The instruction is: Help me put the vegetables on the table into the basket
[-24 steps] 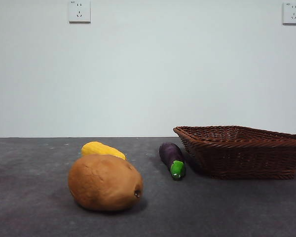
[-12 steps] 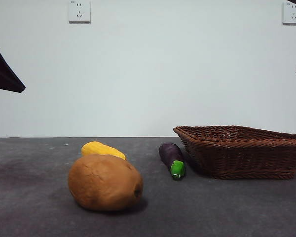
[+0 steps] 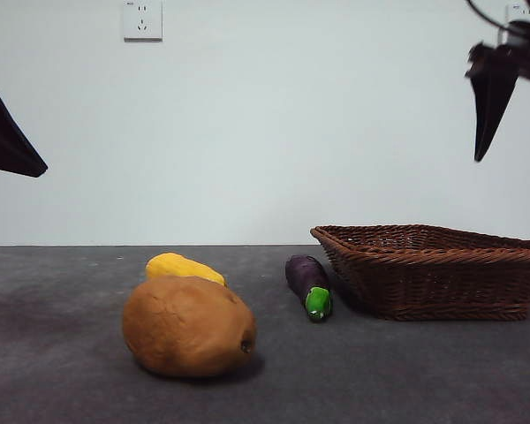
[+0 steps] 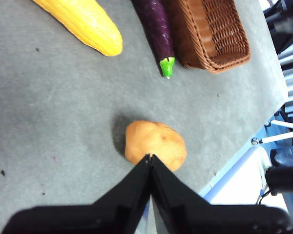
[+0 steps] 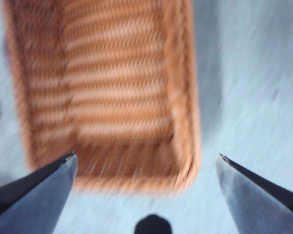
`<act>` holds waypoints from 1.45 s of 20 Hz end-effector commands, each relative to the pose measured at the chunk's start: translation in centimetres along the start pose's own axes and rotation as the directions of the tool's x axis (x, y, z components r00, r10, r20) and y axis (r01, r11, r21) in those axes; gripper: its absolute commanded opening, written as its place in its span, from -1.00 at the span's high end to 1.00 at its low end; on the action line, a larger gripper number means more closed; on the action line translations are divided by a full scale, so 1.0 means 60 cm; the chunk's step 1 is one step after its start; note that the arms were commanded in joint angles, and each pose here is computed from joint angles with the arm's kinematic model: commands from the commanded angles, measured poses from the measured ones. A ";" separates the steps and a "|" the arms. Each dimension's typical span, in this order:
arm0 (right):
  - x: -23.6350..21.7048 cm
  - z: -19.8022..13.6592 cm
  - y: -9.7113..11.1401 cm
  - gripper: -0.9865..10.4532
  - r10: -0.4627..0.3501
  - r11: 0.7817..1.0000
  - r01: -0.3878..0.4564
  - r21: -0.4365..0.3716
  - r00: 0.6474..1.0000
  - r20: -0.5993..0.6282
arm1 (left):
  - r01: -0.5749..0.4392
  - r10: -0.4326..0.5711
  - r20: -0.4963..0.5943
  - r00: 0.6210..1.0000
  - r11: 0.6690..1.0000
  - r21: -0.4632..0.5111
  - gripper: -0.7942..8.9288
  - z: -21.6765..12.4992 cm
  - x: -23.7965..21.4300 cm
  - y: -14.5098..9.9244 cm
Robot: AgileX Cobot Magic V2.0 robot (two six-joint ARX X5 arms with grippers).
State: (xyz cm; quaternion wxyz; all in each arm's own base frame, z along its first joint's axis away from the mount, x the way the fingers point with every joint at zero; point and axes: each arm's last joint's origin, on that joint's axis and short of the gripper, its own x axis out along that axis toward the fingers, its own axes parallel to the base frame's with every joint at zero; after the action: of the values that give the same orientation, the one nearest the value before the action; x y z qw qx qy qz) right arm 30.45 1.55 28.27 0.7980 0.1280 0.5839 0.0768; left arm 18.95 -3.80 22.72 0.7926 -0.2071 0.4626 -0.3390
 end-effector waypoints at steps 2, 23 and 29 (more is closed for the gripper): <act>0.039 0.037 -0.006 0.00 -0.021 0.999 0.020 -0.048 1.000 -0.004 | 0.005 -0.003 -0.025 1.000 0.998 0.064 0.84 -0.003 0.008 -0.006; 0.195 0.121 -0.041 0.86 -0.062 0.996 0.049 -0.078 0.981 -0.184 | 0.005 -0.005 -0.045 0.999 1.000 0.005 0.84 0.002 0.017 -0.023; 0.099 0.117 -0.026 0.86 -0.052 0.994 0.040 -0.101 0.992 -0.119 | -0.328 0.312 -0.169 0.935 0.941 -0.079 0.69 0.095 0.032 -0.030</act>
State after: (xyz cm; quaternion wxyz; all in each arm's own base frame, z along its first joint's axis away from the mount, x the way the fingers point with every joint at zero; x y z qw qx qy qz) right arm 38.80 0.90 24.09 0.7629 0.0715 0.6364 0.0884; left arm 23.96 -6.32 25.70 0.7871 -0.1427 0.5664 -0.1983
